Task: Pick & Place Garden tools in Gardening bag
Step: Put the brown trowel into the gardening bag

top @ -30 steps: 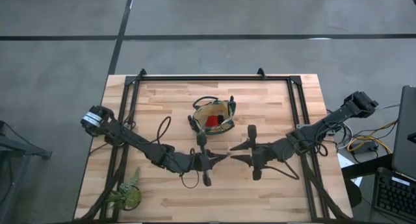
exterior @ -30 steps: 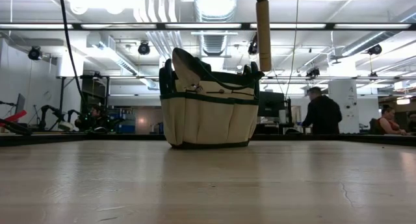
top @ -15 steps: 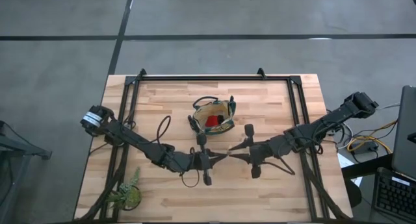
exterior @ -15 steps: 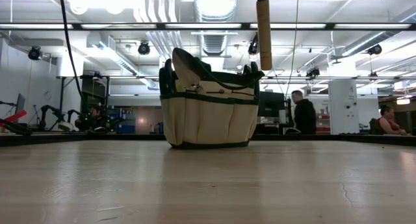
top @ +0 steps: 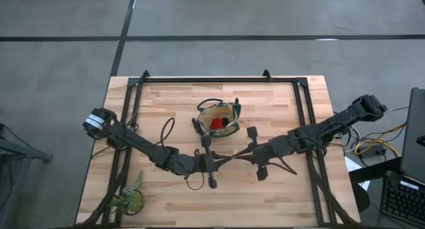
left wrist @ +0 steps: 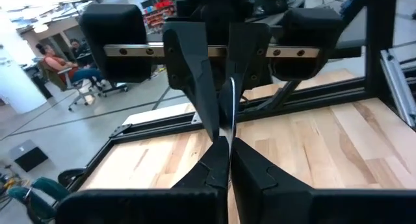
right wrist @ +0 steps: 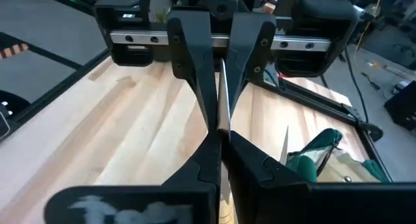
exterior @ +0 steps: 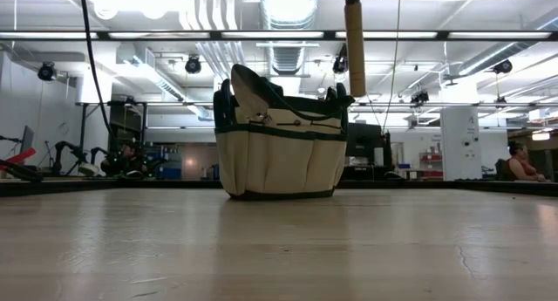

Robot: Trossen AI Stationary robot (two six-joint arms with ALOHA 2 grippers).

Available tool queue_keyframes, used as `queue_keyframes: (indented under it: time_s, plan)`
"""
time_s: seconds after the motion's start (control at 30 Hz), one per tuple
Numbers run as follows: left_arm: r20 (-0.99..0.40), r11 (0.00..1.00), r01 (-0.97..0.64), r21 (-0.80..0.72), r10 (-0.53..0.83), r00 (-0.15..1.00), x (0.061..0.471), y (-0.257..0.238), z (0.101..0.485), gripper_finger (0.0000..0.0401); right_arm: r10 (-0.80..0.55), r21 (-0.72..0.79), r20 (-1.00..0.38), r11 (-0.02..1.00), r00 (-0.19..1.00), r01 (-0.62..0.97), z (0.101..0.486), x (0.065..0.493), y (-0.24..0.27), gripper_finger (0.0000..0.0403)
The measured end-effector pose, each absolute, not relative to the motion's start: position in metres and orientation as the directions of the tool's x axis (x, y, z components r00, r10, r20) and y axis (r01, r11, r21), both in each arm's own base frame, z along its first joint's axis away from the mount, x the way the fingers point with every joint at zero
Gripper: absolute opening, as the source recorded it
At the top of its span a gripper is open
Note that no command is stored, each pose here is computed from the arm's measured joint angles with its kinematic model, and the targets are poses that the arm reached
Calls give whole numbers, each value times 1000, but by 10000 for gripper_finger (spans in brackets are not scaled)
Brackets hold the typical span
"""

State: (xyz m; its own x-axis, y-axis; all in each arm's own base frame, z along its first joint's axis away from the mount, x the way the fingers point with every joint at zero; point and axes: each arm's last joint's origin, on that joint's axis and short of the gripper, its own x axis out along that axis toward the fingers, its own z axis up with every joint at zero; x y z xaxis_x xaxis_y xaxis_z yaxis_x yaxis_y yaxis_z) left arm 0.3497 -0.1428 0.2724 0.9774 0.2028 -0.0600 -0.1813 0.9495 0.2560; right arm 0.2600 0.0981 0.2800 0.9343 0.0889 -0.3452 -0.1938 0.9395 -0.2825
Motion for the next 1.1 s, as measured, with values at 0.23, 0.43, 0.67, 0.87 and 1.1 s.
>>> queue_keyframes:
  time_s: [0.23, 0.43, 0.67, 0.87, 1.1]
  plan:
    - [-45, 906, -362, 220, 380, 924, 348, -138, 273, 54, -10, -331, -338, 937, 941, -109, 278, 262, 91, 7]
    - [-38, 903, -374, 212, 390, 920, 347, -138, 276, 107, -118, -394, -346, 918, 931, -30, 261, 258, 84, 7]
    - [-26, 907, -379, 183, 390, 921, 344, -137, 283, 126, -121, -428, -243, 904, 962, 6, 234, 250, 79, 7]
    - [-26, 908, -378, 182, 388, 921, 343, -138, 283, 126, -143, -479, -188, 877, 972, 37, 223, 245, 73, 8]
    - [-27, 909, -376, 181, 387, 922, 343, -138, 283, 126, -228, -507, -150, 853, 962, 124, 221, 246, 55, 8]
